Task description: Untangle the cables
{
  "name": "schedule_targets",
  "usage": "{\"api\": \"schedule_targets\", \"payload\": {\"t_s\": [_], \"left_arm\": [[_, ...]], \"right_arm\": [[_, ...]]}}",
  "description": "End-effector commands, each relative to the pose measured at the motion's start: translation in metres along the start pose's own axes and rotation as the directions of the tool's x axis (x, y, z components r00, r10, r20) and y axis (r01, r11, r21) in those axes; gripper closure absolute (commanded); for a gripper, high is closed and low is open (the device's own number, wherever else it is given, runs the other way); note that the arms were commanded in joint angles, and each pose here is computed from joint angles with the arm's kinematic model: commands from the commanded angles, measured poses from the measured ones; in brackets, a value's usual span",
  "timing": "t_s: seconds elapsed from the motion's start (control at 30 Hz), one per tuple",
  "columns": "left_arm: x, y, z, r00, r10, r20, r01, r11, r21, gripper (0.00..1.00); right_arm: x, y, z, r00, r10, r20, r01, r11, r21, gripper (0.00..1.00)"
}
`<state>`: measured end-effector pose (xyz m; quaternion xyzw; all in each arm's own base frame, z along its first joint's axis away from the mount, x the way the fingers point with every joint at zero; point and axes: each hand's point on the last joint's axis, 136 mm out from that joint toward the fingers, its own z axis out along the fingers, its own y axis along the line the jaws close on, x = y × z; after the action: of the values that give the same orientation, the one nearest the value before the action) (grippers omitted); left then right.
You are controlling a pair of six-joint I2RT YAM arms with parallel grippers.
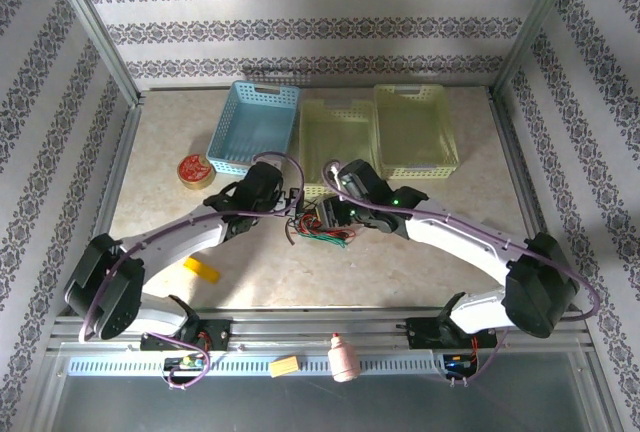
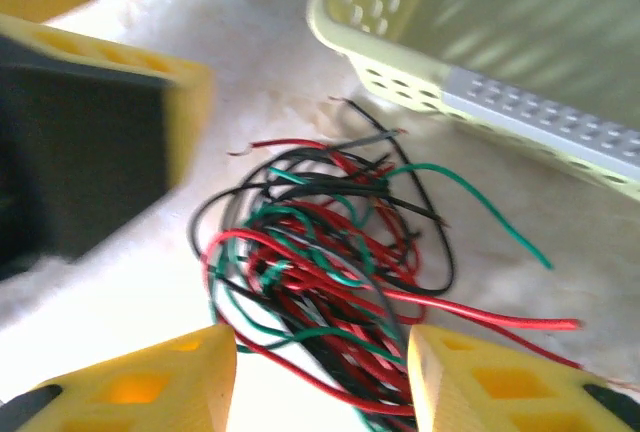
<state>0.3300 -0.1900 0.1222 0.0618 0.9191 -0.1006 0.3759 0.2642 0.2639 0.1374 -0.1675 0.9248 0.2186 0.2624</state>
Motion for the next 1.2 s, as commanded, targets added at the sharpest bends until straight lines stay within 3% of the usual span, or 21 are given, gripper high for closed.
{"api": "schedule_targets", "payload": {"t_s": [0.0,0.47,0.77,0.93,1.17], "left_arm": [[0.03,0.0,-0.001,0.994,0.04,-0.102,-0.037,0.999,0.028,0.01],[0.045,-0.038,-0.001,0.978,0.118,-0.172,-0.074,0.968,0.238,0.01],[0.058,-0.046,0.004,0.961,0.172,-0.214,-0.111,0.956,0.27,0.01],[0.065,-0.051,0.009,0.95,0.205,-0.237,-0.132,0.948,0.291,0.0],[0.071,-0.052,0.029,0.942,0.223,-0.251,-0.151,0.949,0.278,0.11]], "right_arm": [[0.008,-0.006,-0.001,0.999,0.04,-0.037,-0.042,0.999,-0.035,0.57],[0.018,-0.001,0.013,0.991,0.055,-0.124,-0.064,0.995,-0.07,0.65],[0.002,0.002,0.018,0.991,0.071,-0.112,-0.082,0.992,-0.098,1.0],[-0.009,0.008,0.009,0.995,0.068,-0.076,-0.078,0.989,-0.125,1.0],[-0.043,0.031,-0.028,0.996,0.089,0.028,-0.081,0.969,-0.232,1.0]]}}
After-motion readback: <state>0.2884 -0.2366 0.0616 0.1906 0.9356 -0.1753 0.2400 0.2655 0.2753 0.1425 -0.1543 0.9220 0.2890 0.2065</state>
